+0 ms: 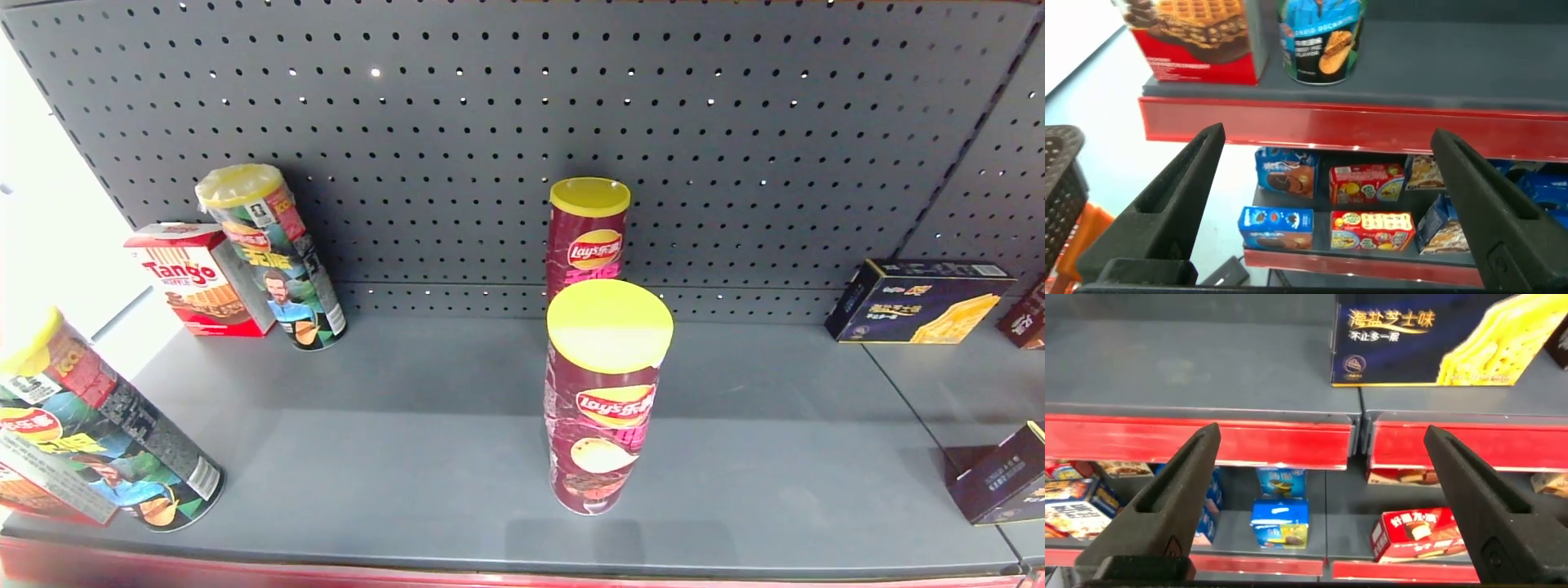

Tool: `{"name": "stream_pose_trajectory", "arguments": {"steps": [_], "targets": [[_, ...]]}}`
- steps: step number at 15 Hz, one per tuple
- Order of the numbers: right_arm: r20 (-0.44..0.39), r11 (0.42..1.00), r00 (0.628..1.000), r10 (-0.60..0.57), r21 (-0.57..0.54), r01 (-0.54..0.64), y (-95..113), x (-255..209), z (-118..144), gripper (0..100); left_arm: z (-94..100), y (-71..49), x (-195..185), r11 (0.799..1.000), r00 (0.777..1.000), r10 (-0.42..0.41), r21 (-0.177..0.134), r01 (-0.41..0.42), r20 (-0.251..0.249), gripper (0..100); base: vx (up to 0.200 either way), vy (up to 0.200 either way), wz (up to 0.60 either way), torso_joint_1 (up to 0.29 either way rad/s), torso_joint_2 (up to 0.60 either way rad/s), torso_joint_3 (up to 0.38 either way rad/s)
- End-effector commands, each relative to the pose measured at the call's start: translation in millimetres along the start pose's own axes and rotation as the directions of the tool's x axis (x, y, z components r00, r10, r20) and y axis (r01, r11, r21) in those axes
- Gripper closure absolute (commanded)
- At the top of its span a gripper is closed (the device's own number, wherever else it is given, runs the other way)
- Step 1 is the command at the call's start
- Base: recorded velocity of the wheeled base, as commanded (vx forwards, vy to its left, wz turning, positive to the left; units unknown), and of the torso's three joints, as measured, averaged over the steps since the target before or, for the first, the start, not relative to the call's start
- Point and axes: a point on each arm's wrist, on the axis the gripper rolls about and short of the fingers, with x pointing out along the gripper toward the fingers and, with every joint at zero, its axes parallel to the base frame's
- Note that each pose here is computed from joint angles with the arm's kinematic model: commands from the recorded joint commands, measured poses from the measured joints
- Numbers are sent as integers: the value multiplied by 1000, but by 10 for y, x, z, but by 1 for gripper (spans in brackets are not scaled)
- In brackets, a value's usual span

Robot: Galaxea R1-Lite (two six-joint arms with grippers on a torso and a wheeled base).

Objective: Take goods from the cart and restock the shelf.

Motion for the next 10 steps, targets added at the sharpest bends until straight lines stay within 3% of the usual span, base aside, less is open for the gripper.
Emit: {"name": "stream_pose_trajectory", "arguments": {"steps": [1,4,6,10], "targets": [[-1,1000,1000,0,0,0,0,1,0,0,0,0,0,1000,1000,1,1,-1,0,0,0,0,0,0,0,0],[-1,1000,1000,0,0,0,0,1,0,0,-5,0,0,1000,1000,-2,5,2,0,0,0,0,0,0,0,0],[-1,1000,1000,0,0,0,0,1,0,0,0,0,0,1000,1000,1,1,-1,0,0,0,-200,0,0,0,2],[-1,1000,1000,0,0,0,0,1,0,0,0,0,0,1000,1000,1,-1,-1,0,0,0,0,0,0,0,0]]}}
